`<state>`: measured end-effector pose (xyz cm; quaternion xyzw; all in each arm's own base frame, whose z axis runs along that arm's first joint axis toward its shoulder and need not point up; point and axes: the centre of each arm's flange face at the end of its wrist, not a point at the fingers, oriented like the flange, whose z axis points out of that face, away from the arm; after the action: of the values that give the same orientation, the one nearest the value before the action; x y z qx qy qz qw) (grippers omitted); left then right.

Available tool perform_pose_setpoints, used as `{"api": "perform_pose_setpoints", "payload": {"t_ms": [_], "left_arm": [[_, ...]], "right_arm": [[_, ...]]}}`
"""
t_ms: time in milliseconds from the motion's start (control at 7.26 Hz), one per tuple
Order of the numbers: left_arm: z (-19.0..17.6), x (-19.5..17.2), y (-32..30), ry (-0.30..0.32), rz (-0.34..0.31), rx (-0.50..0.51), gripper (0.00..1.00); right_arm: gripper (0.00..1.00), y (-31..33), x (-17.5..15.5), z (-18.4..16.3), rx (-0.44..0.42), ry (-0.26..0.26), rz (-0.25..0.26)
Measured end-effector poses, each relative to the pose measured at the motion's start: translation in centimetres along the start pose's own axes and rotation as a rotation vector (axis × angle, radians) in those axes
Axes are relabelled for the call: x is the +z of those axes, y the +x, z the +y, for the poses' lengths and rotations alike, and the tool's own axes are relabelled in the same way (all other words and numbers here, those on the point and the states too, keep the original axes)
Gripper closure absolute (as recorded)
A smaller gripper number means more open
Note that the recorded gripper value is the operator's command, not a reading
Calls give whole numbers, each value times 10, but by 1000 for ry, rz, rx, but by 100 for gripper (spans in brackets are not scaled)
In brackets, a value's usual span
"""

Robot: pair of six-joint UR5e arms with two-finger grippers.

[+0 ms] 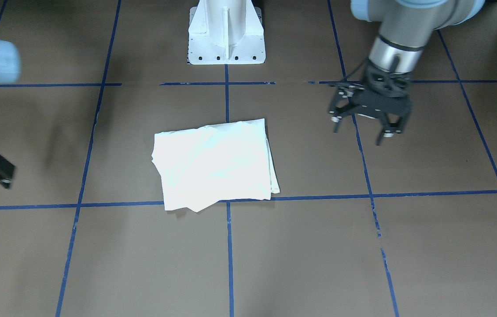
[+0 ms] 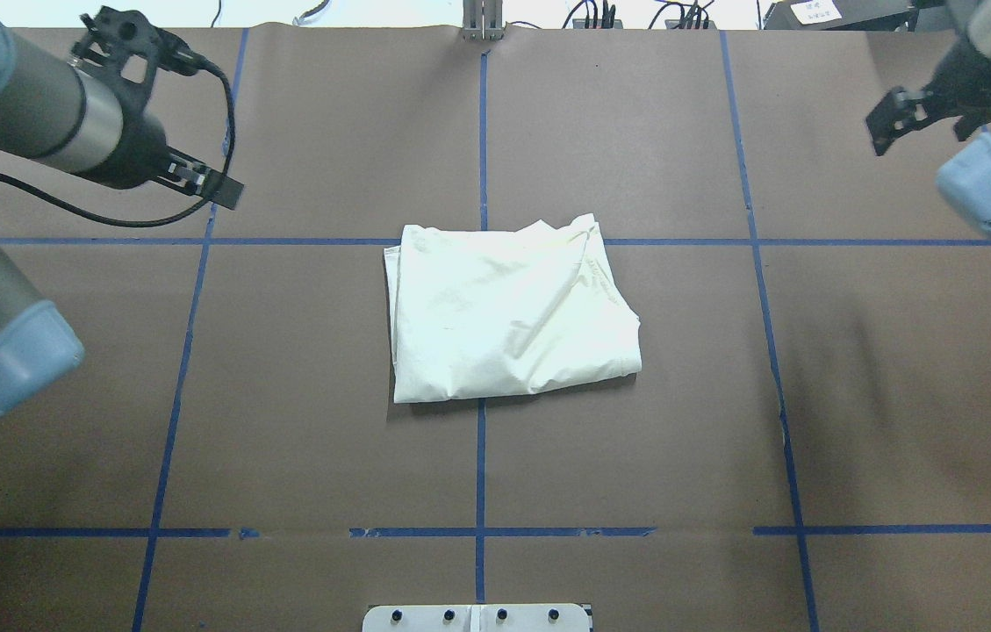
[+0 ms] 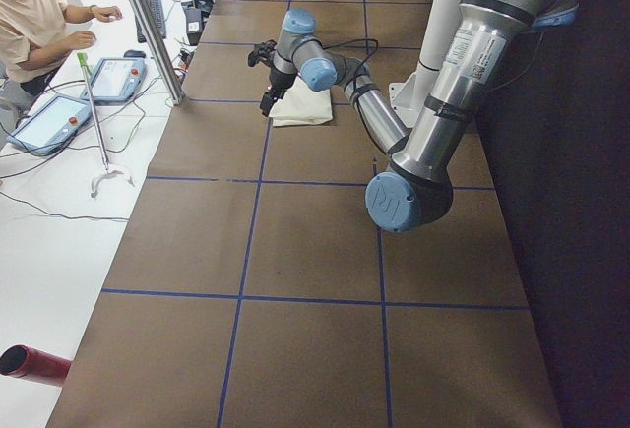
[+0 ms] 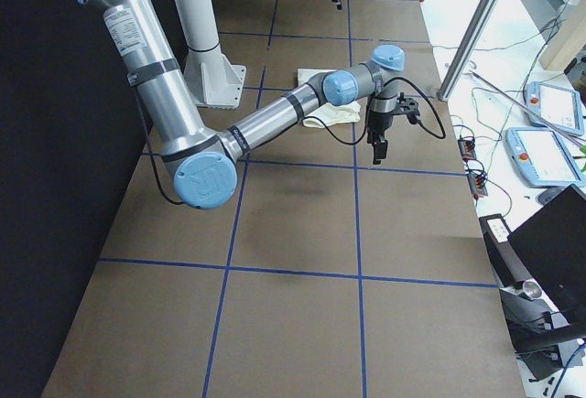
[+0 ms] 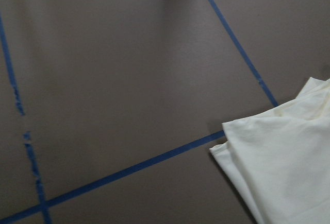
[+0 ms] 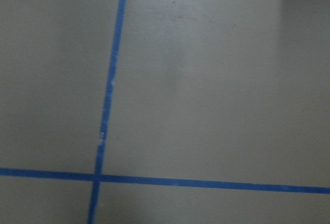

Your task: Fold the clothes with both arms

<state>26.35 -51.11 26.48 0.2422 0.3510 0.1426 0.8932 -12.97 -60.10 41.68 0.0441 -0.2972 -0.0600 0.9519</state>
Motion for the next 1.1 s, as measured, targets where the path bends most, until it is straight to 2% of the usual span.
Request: {"api": "perform_pose_setpoints", "payload": {"t_ms": [276,413,689,827,1102], "left_arm": [[28,-27,-130,-65,-66,139,0],[51,-38,-186,-96,-72,161,0],[107,-28,-266,-185,-44,77,0],[128,-26,-299,-205,-11,8,0],[174,-31,-338,-217,54,-100,0]], "right_arm": [[0,135,4,57,-63,-68,9],[0,191,13,97,-71,-93,-2],[0,266,45,187,-24,-133,-24],[0,280,53,212,-5,-132,-30],[0,283,60,235,55,-128,-70]]}}
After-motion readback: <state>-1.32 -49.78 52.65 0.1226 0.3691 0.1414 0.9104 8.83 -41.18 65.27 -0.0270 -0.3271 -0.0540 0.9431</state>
